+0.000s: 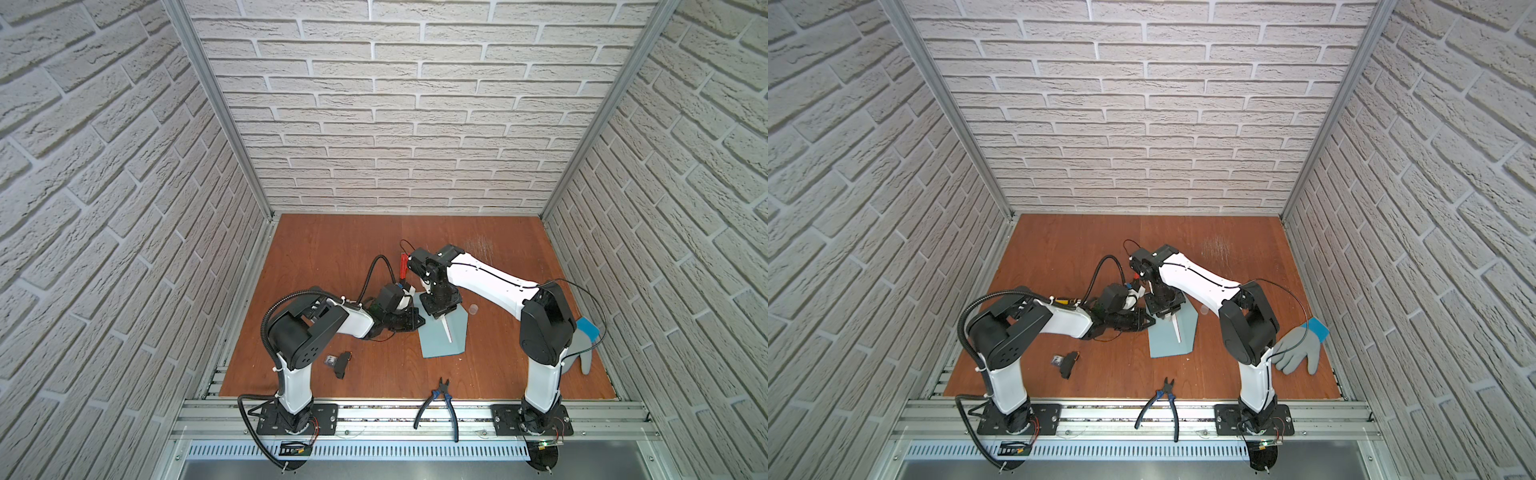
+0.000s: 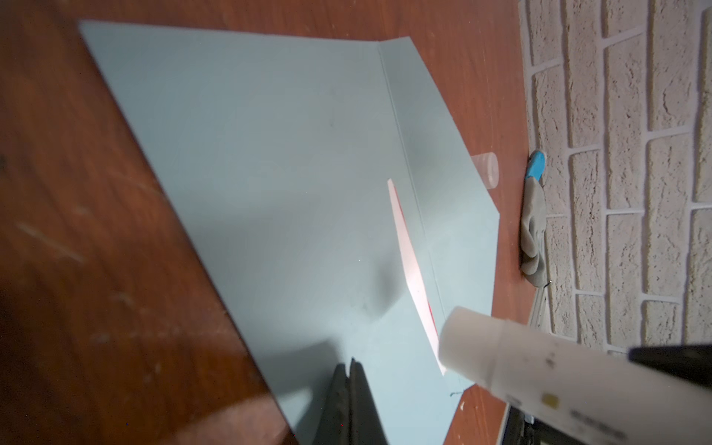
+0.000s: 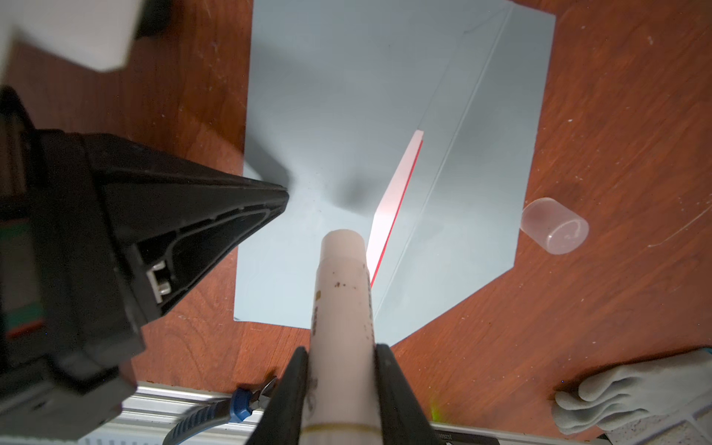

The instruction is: Place the letter into the envelope and seal it

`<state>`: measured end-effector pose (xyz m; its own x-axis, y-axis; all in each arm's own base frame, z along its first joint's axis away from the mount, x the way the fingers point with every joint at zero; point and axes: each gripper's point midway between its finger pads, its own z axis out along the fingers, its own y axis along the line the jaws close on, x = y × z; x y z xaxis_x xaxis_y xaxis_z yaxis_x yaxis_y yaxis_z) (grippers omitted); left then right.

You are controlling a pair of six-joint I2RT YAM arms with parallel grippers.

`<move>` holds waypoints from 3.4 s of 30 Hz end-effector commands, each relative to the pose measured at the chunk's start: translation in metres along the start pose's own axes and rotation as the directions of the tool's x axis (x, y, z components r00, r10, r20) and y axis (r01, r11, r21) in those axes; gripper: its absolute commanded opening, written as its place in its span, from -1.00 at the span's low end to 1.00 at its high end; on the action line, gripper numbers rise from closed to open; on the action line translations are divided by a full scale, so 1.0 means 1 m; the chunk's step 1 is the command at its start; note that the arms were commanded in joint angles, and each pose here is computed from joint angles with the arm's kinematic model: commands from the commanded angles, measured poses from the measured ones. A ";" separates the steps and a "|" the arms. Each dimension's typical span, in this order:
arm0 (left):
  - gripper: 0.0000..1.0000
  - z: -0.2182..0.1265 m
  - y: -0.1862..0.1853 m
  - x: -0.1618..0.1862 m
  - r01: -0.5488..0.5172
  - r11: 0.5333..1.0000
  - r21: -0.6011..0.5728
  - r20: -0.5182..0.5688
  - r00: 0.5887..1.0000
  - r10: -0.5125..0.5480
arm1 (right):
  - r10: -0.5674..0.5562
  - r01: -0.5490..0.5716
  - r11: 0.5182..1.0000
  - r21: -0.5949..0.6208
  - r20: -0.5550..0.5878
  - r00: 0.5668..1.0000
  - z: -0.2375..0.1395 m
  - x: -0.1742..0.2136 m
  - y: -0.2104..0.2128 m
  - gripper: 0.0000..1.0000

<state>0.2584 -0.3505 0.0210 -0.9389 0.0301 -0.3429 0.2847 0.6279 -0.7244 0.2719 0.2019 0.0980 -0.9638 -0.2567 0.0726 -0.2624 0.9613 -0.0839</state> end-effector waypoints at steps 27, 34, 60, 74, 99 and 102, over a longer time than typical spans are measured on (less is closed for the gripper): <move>-1.00 0.001 0.026 0.022 0.030 0.996 -0.081 -0.070 0.997 -0.035 | 0.043 -0.029 0.987 0.160 -0.087 0.995 0.049 -0.009 -0.036 -0.89; -1.00 0.001 0.026 0.021 0.029 0.996 -0.083 -0.071 0.997 -0.035 | 0.045 -0.029 0.985 0.169 -0.091 0.995 0.049 -0.008 -0.037 -0.89; -1.00 0.004 0.028 0.023 0.034 0.996 -0.082 -0.084 0.996 -0.041 | -0.005 0.006 0.999 -0.042 0.029 1.000 -0.023 -0.003 -0.003 -0.90; -1.00 0.003 0.026 0.024 0.030 0.996 -0.080 -0.087 0.996 -0.037 | -0.025 0.024 1.000 -0.019 -0.061 0.998 0.021 -0.009 0.005 -0.89; -1.00 -0.001 0.026 0.023 0.030 0.996 -0.080 -0.081 0.996 -0.037 | 0.023 0.000 0.987 0.162 -0.142 0.990 0.060 -0.007 -0.036 -0.89; -1.00 -0.001 0.026 0.023 0.031 0.996 -0.081 -0.080 0.996 -0.037 | 0.024 -0.001 0.988 0.155 -0.147 0.989 0.062 -0.007 -0.035 -0.90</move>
<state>0.2564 -0.3506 0.0207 -0.9429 0.0394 -0.3309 0.2823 0.6220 -0.7303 0.2832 0.1904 0.0683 -0.9564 -0.2470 0.1561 -0.2674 0.9551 -0.1272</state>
